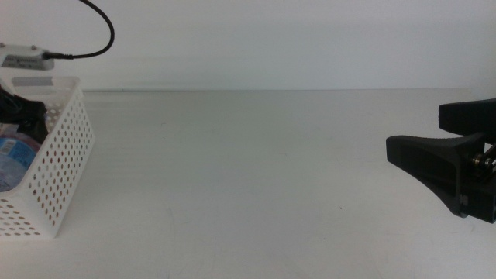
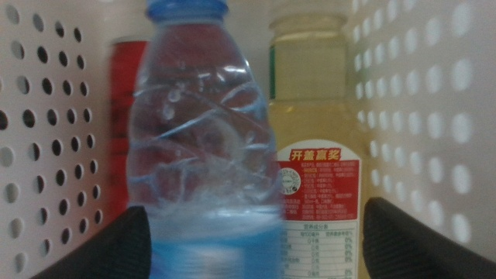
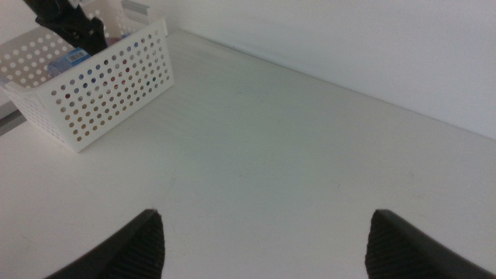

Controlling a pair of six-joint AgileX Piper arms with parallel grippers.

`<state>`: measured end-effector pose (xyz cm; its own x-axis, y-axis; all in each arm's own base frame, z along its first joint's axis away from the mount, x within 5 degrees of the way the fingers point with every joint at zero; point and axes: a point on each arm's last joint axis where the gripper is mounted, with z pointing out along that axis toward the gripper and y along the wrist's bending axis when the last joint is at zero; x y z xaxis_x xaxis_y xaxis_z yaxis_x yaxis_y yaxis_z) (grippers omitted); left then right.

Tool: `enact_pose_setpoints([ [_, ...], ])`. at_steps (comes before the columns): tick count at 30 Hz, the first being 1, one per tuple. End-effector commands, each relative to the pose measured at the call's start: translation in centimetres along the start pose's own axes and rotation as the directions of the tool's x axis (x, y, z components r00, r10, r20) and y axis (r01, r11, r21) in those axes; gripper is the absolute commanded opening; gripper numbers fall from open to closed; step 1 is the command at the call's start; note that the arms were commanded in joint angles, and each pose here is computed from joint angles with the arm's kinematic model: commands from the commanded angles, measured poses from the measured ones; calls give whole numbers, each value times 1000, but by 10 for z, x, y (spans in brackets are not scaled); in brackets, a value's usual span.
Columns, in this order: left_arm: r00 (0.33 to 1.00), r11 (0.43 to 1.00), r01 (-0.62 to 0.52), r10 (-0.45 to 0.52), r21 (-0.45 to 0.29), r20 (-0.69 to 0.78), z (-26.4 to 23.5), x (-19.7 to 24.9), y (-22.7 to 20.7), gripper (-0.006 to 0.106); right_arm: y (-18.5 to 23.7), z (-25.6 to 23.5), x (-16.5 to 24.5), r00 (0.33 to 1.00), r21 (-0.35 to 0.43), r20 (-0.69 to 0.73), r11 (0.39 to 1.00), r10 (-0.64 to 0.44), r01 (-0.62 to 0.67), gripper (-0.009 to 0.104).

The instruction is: Use arms to grab the bottles and put them into the dustbin to the left of the table.

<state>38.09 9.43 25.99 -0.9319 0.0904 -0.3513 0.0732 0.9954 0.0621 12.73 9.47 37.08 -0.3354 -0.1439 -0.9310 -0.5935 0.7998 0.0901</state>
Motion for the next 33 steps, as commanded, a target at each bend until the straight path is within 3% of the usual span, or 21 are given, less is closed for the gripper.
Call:
enact_pose_setpoints([
  [1,991,1000,31,-30,-3,131,-36,-10,-4,90,-1,-6,-15,994,12,107,1000,-13,12,68],
  [10,953,997,55,-69,57,294,-93,-8,-17,90,-1,-6,-15,994,12,107,1000,-13,12,68],
  [14,919,996,-16,-18,84,394,-122,-4,-33,90,-1,-6,-15,994,12,107,1000,-13,12,68],
  [25,698,991,-123,51,50,714,-169,33,-104,86,-1,-6,-15,994,13,107,1000,-14,13,68],
  [33,570,980,-192,63,59,819,-171,69,-143,77,-1,-6,-15,994,13,107,1000,-14,13,68],
])
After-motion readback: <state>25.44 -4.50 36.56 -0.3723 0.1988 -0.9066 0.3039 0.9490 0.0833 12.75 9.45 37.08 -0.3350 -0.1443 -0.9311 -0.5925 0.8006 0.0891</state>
